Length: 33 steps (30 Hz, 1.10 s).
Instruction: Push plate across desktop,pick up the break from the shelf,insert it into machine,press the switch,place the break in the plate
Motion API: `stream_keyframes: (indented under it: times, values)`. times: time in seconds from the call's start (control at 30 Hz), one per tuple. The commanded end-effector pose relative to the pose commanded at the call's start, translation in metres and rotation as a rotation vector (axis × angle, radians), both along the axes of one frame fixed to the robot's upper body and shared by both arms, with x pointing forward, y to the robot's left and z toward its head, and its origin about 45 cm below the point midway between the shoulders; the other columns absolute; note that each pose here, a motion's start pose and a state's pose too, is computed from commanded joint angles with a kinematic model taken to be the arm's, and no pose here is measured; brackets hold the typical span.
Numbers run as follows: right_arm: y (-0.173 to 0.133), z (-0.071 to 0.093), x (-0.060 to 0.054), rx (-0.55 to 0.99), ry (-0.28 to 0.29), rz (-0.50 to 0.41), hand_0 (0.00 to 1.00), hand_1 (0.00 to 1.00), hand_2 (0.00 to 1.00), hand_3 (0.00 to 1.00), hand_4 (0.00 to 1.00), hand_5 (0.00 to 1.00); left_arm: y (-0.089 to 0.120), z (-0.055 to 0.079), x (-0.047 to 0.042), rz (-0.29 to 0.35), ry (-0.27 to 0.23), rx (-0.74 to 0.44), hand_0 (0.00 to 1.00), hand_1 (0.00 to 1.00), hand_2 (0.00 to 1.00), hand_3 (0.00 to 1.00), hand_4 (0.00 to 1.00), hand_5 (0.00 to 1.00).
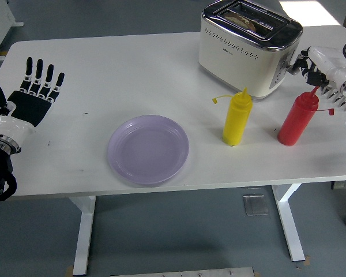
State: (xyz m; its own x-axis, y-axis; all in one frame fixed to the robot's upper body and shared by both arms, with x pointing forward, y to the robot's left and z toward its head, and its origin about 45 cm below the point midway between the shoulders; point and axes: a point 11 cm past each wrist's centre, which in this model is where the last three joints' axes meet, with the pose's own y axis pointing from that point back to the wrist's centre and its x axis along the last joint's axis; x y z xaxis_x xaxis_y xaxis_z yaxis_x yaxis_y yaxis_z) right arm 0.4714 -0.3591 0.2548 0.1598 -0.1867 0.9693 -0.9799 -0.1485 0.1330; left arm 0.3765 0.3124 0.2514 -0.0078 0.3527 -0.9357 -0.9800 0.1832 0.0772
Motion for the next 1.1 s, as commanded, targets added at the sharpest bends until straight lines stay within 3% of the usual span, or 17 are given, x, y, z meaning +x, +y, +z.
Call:
stream_keyframes:
  times: [0.57, 1.1]
  values:
    - [0.003, -0.008, -0.003, 0.018, -0.002, 0.006, 0.370, 0.374, 0.583, 0.497, 0.102, 0.002, 0.001, 0.000, 0.0002, 0.006, 0.000, 0.000, 0.796, 0.723, 0.672, 0.688, 0.768, 0.998]
    - [0.003, 0.034, -0.008, 0.032, -0.094, 0.022, 0.369, 0.372, 0.581, 0.497, 0.109, 0.002, 0.003, -0.003, -0.0021, 0.011, 0.006, -0.003, 0.796, 0.722, 0.670, 0.687, 0.766, 0.998]
